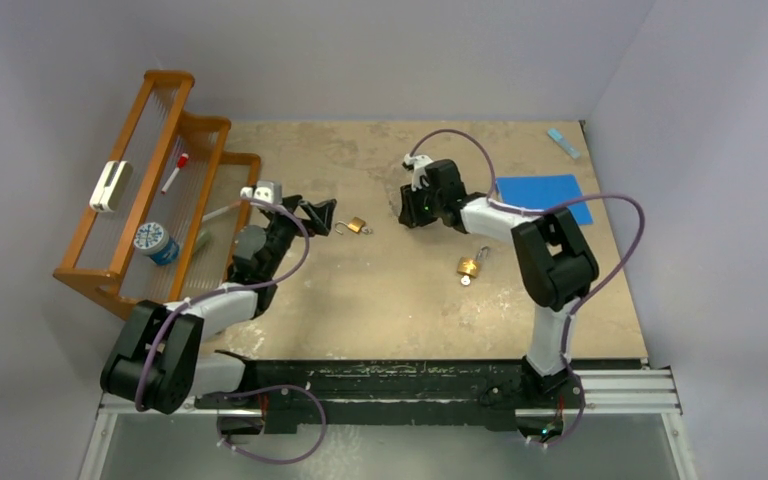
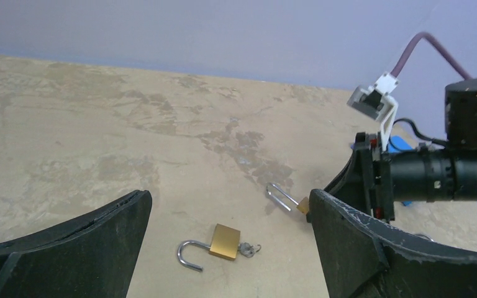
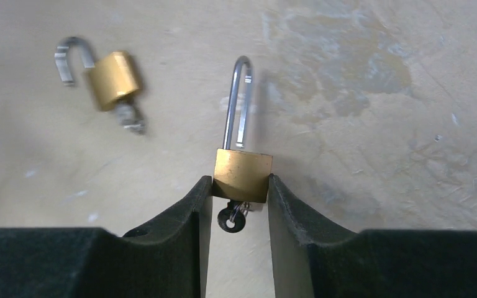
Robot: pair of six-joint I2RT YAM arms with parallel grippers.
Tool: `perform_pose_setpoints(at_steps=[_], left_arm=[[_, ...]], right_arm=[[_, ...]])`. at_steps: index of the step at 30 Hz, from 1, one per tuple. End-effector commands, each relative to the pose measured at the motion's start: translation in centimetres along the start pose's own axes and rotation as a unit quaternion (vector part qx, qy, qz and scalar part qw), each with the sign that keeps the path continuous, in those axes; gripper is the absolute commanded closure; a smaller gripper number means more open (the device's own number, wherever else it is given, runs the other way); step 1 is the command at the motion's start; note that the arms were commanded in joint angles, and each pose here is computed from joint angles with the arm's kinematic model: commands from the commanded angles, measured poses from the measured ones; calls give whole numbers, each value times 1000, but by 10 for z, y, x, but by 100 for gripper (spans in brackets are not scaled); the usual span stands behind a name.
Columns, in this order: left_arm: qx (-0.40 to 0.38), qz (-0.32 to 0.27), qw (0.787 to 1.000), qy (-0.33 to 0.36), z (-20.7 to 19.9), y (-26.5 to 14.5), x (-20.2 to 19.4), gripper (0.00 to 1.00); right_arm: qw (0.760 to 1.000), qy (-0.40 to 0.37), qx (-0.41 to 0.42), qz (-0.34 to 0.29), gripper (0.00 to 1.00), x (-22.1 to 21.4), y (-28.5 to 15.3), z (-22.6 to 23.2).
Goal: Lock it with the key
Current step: Pick up the lock from the center of the board, then lock the lock.
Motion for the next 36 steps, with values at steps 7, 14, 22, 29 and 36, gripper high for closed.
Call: perform_pose_setpoints(at_steps=[7, 14, 22, 29, 36], left_arm=[[-153, -31, 988, 1, -50, 0, 37, 1], [-312, -14, 950, -5, -92, -21, 48, 1], [-420, 40, 906, -13, -112, -37, 31, 1], [-491, 37, 870, -35, -127, -56, 34, 6], [-510, 35, 858, -50, -131, -60, 35, 25]], right_arm=[[962, -33, 271, 5, 100, 20, -110, 101], [934, -48, 353, 40, 100, -2, -155, 121], [923, -60, 380, 26, 100, 4, -181, 132], [915, -72, 397, 5, 100, 13, -206, 138], [915, -76, 396, -1, 100, 13, -207, 138]])
Point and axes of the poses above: each gripper's point midway between its finger pads, its own y axis out along the fingers, its own z axis along the line the jaws close on, x = y × z, the point moved 3 cm from there along -y, back along the fingers, and after that the axes turned 6 degrees about y, right-handed, at the moved point
